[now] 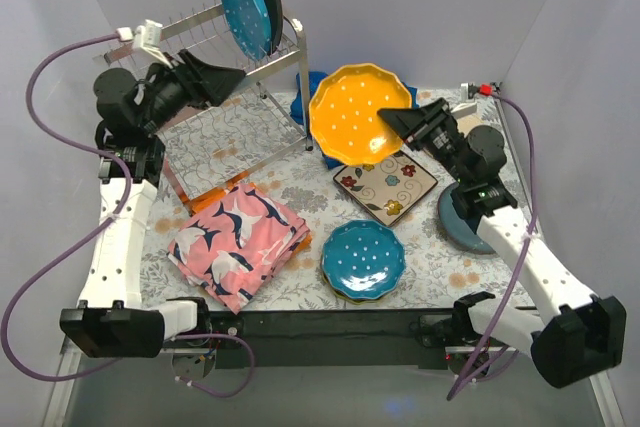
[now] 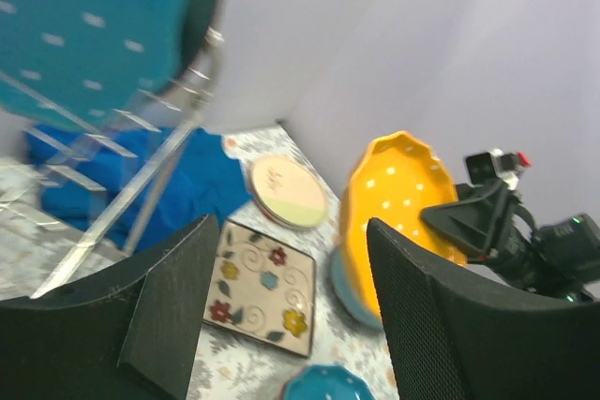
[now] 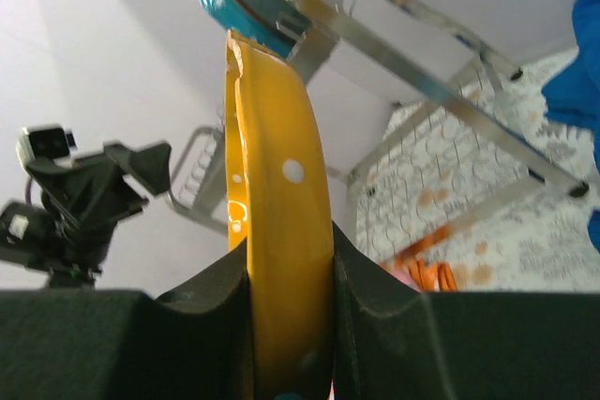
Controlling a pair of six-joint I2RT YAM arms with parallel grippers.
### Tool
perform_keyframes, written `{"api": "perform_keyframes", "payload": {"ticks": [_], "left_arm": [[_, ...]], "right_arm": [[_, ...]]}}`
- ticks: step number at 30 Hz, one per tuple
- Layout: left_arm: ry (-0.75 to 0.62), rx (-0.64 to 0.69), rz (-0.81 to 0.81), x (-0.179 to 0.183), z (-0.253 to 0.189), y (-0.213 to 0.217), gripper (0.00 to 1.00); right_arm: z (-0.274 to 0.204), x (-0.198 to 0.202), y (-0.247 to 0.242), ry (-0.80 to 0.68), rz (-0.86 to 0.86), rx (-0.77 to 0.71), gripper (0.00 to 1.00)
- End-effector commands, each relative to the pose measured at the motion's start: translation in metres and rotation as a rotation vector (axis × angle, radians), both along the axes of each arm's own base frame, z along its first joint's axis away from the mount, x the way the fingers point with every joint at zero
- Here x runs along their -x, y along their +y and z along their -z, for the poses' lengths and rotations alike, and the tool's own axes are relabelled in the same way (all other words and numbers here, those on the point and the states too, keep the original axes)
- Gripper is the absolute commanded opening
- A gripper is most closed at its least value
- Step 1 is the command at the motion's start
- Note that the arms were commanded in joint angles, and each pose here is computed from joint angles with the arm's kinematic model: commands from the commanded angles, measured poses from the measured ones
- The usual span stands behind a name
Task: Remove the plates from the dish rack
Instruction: Unload the plate from the dish rack, then place the plate at the center of the board.
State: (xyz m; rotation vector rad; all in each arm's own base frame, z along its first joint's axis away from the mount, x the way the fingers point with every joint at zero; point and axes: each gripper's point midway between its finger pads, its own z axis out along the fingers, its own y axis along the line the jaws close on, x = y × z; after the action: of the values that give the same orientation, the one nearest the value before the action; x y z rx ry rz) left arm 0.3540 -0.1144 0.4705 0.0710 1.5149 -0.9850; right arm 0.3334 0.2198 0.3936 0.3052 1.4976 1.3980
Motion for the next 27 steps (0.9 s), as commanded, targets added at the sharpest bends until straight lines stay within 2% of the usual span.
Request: {"api": "perform_keyframes", "payload": {"ticks": [1, 4, 5, 10, 13, 17, 21, 27], "left_arm": [[-0.042, -0.060, 0.088, 0.018, 0.002, -0.043, 0.63], [-0.032, -0.086, 0.103, 0.024, 0.018, -0.057, 0.63], [-0.038, -0.091, 0.122, 0.031, 0.019, -0.064, 0.63], [-0.017, -0.084, 0.173, 0.045, 0.030, -0.083, 0.63], [-0.017, -0.105, 0.210, 0.058, 0.034, -0.087, 0.63], [-0.059, -0.148, 0.108, 0.063, 0.049, -0.073, 0.64], [-0.164, -0.138, 0.080, 0.081, 0.047, -0.067, 0.66], [-0.184, -0.149, 0.027, 0.076, 0.063, -0.060, 0.66]], "right_arm": [[0.017, 0.050, -0.002, -0.058, -0.122, 0.039, 0.01], [0.052, 0.075, -0.005, -0.030, -0.173, 0.092, 0.01], [0.077, 0.088, -0.004, 0.008, -0.213, 0.118, 0.01], [0.136, 0.117, -0.006, 0.056, -0.292, 0.260, 0.01], [0.174, 0.135, -0.008, 0.139, -0.355, 0.325, 0.01], [0.203, 0.143, -0.015, 0.149, -0.342, 0.383, 0.01], [0.230, 0.153, -0.018, 0.213, -0.350, 0.377, 0.01], [0.245, 0.159, -0.018, 0.233, -0.380, 0.393, 0.01]]}}
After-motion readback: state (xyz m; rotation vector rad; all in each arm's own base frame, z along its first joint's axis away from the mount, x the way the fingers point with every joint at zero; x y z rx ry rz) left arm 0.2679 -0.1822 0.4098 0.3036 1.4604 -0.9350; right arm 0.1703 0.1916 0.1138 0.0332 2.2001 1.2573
